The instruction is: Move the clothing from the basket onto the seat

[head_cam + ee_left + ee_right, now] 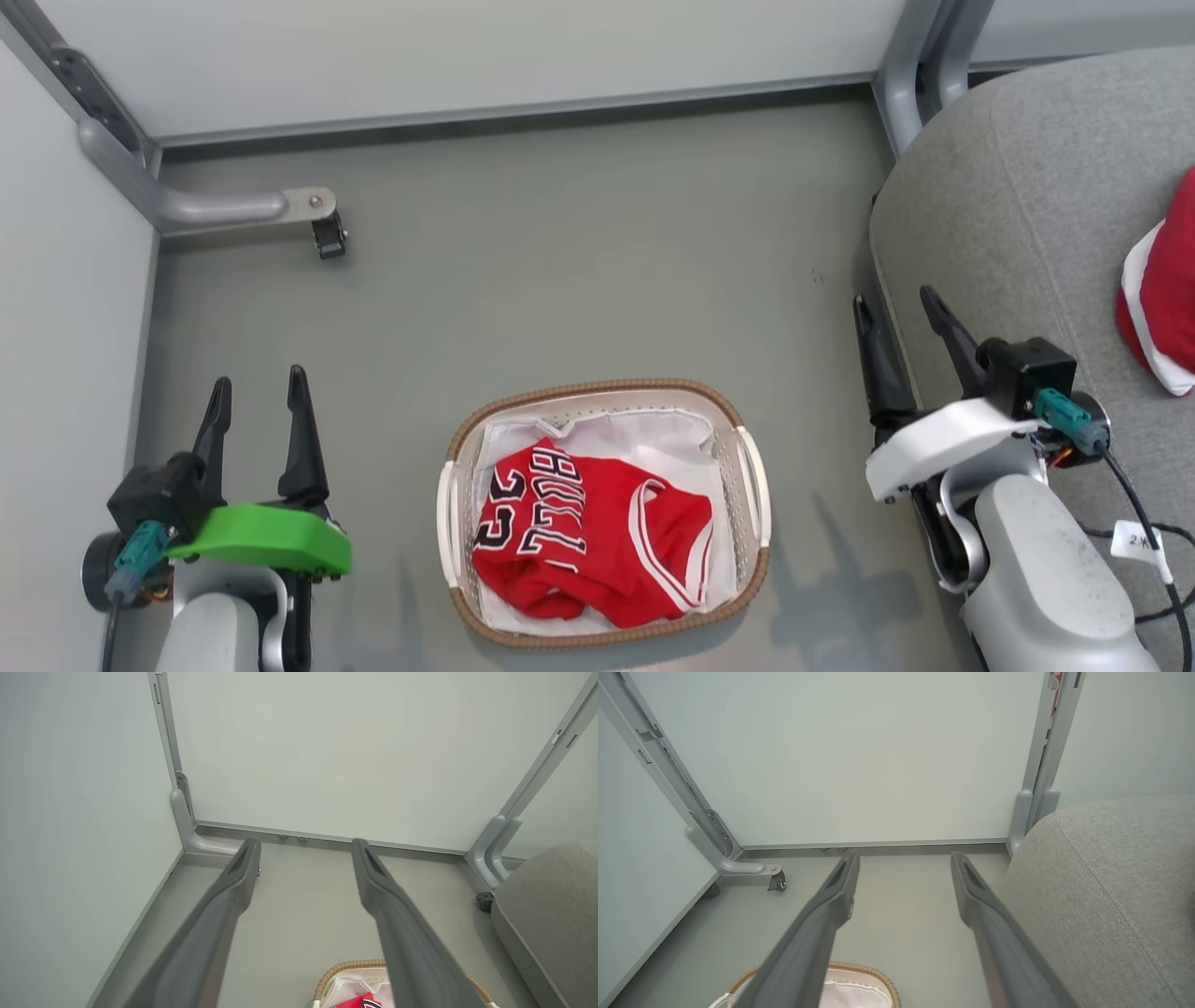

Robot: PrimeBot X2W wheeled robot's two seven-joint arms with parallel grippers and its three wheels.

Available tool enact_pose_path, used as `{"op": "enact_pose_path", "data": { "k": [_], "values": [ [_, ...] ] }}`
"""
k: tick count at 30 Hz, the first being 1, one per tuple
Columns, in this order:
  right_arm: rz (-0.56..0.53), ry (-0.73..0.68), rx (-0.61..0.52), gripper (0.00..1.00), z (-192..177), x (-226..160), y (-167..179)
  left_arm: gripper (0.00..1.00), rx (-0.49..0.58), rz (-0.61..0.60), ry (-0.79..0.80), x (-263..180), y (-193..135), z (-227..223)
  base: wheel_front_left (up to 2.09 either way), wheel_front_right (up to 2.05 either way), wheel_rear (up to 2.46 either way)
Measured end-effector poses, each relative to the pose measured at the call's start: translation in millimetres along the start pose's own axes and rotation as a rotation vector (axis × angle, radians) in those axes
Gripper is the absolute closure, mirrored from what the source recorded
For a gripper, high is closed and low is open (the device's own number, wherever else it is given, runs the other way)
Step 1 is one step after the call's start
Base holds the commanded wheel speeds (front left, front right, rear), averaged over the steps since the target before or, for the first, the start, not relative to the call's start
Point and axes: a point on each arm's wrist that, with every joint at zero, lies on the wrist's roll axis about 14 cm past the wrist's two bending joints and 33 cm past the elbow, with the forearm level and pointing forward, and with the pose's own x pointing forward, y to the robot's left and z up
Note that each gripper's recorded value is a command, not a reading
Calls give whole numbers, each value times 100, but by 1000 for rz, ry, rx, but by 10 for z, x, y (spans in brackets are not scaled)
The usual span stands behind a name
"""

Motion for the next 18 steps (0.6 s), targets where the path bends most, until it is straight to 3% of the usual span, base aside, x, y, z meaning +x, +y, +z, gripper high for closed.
{"op": "enact_pose_path", "data": {
  "k": [18],
  "values": [
    [-14,-2,17,0,50,-453,40,0,-27,10,-38,-385,-38,129,0,0,0]
  ]
}}
